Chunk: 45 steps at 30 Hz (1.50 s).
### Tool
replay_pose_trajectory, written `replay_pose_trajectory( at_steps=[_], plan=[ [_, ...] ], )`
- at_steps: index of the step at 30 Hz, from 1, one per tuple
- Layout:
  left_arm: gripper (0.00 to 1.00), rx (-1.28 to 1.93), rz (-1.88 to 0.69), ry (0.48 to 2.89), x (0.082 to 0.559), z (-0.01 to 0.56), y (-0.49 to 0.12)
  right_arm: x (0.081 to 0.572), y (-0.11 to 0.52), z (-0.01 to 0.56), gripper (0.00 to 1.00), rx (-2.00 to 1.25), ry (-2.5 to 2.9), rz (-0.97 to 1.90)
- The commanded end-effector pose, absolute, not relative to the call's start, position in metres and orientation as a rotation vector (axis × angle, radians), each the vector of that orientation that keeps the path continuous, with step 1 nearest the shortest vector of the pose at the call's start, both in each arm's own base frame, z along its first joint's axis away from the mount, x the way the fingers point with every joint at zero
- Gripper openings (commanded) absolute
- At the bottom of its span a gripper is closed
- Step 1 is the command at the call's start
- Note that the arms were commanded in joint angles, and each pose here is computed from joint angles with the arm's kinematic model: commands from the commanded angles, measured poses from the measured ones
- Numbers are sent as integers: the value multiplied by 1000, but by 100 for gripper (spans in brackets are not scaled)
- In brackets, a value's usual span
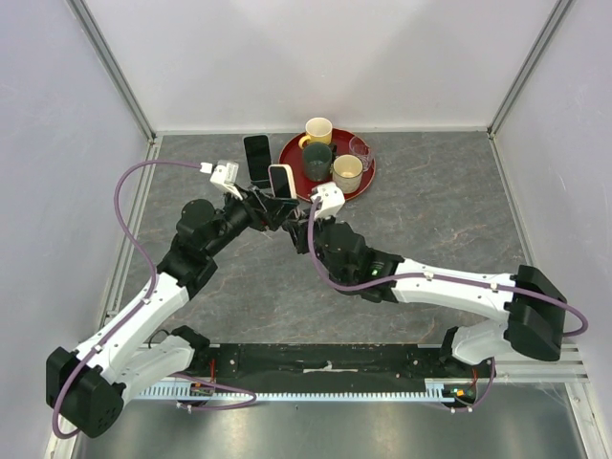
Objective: Place the phone on the phone stand
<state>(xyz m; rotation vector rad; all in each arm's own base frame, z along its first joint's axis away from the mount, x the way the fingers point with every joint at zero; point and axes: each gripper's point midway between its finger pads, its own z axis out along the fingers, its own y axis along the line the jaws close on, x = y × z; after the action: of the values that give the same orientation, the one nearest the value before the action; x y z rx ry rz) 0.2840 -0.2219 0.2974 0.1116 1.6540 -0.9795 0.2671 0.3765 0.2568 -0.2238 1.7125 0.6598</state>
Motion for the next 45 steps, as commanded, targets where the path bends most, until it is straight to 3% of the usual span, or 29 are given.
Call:
replay_pose_trajectory(
  at_steps=[1, 4, 8, 14, 21, 32, 38, 45],
  plan=[
    [74, 392, -1190, 1360, 242, 363, -249, 263, 353, 289, 0, -144, 1644, 701],
    [87, 472, -1234, 1312, 226, 367, -253, 256, 331, 299, 0, -137, 1638, 722],
    [89, 685, -1338, 1121, 182, 385, -259, 247, 288, 314, 0, -119, 1614, 779],
    [90, 853, -1488, 1044, 153, 383, -268, 210, 234, 344, 0, -246, 1569, 801],
    [89, 994, -1660, 1007, 132, 381, -275, 133, 240, 369, 0, -523, 1467, 1126],
    [90, 1104, -1752, 984, 97, 373, -289, 111, 269, 356, 0, -683, 1441, 1278],
    [86, 1085, -1754, 1021, 102, 371, -294, 108, 276, 362, 0, -693, 1365, 1329],
    [73, 1094, -1701, 1013, 105, 371, -292, 122, 268, 363, 0, -630, 1385, 1247]
  ],
)
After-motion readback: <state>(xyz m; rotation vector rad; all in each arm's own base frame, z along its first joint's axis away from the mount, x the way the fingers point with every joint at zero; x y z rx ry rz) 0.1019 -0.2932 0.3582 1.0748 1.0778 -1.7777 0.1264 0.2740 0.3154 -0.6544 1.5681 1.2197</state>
